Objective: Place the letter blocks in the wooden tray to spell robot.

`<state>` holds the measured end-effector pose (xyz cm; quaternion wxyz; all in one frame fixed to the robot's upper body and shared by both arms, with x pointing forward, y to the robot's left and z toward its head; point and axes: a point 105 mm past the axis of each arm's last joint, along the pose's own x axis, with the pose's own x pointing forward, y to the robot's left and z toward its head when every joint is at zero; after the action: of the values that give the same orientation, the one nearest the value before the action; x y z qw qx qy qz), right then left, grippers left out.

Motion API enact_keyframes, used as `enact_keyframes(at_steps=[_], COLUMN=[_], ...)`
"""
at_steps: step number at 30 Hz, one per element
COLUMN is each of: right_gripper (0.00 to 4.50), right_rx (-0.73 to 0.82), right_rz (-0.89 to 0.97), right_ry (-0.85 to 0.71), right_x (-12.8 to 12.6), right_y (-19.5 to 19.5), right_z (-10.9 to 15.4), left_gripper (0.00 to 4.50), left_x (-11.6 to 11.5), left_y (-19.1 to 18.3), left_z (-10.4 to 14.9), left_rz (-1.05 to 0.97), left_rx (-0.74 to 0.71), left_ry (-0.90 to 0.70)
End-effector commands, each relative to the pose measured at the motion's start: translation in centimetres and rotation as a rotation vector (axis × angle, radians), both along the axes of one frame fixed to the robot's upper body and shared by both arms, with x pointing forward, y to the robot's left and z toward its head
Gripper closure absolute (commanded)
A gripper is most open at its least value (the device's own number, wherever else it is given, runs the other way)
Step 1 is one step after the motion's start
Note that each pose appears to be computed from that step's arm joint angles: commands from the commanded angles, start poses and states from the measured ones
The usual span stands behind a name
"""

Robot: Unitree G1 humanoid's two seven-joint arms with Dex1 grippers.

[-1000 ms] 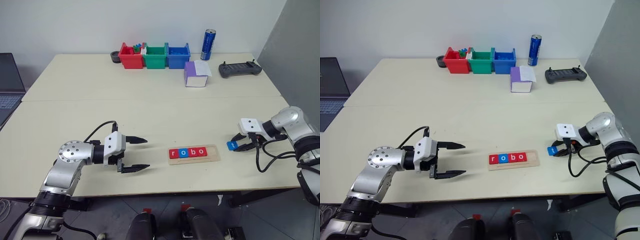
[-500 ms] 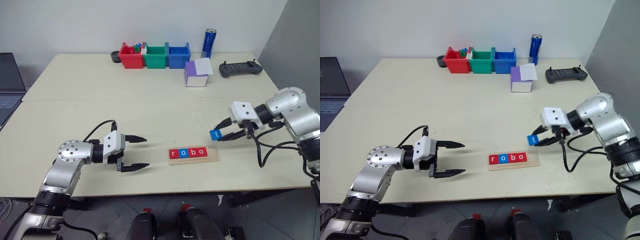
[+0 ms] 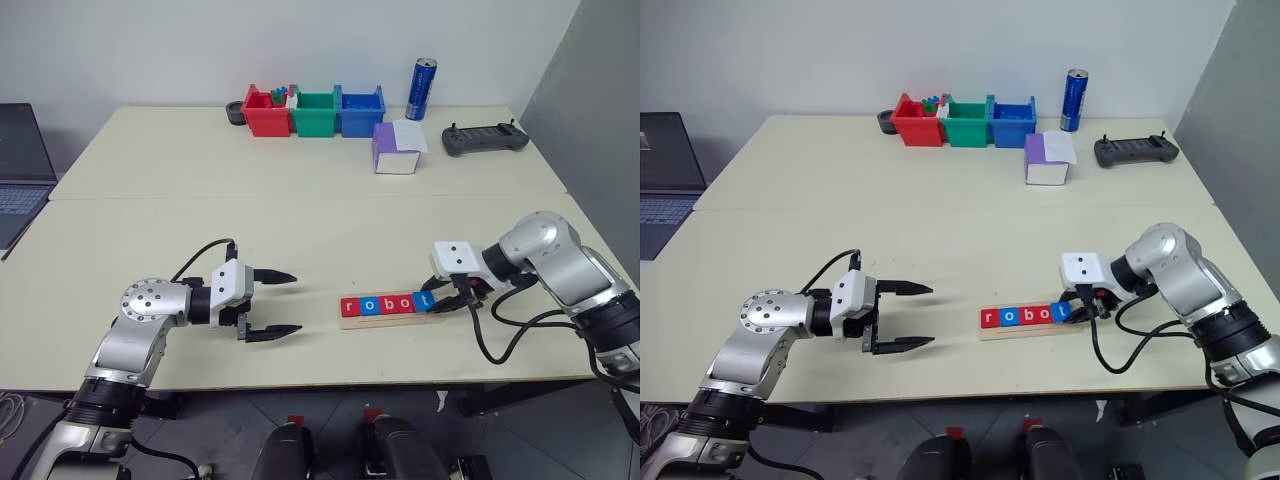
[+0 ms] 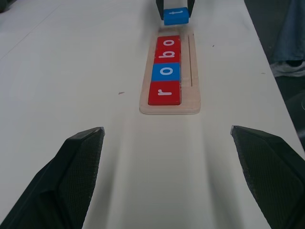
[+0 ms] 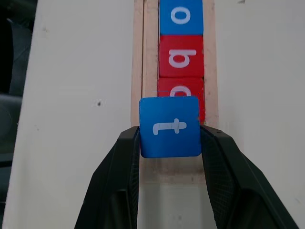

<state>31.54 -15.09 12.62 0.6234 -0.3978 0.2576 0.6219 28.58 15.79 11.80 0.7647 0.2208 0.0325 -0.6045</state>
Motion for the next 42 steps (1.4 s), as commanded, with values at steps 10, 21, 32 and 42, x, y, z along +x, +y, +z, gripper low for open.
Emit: enact_keyframes(at_steps=[10, 21, 32, 42], right_gripper=[3.04, 3.04, 3.04, 0.03], right_rx=[-0.026, -0.029, -0.028, 0.038], right_rz=[-0.021, -0.014, -0.001, 0.012], right_ry=[-0.046, -0.054, -0.042, -0.084], right_x=[1.4, 1.7, 1.3, 1.1], right_y=[-0.4, -0.2, -0.1, -0.1], right_z=[-0.3, -0.2, 0.0, 3.1], left_gripper=[0.0, 0.0, 0.0, 0.0], left_x=[-0.2, -0.3, -0.2, -0.1], left_y=[-0.2, -0.2, 0.0, -0.1], left_z=[0.6, 0.6, 0.6, 0.6], left_rz=[-0.013, -0.017, -0.013, -0.015], left_rx=[-0.004, -0.005, -0.003, -0.002], left_ry=[-0.033, -0.03, -0.032, -0.033])
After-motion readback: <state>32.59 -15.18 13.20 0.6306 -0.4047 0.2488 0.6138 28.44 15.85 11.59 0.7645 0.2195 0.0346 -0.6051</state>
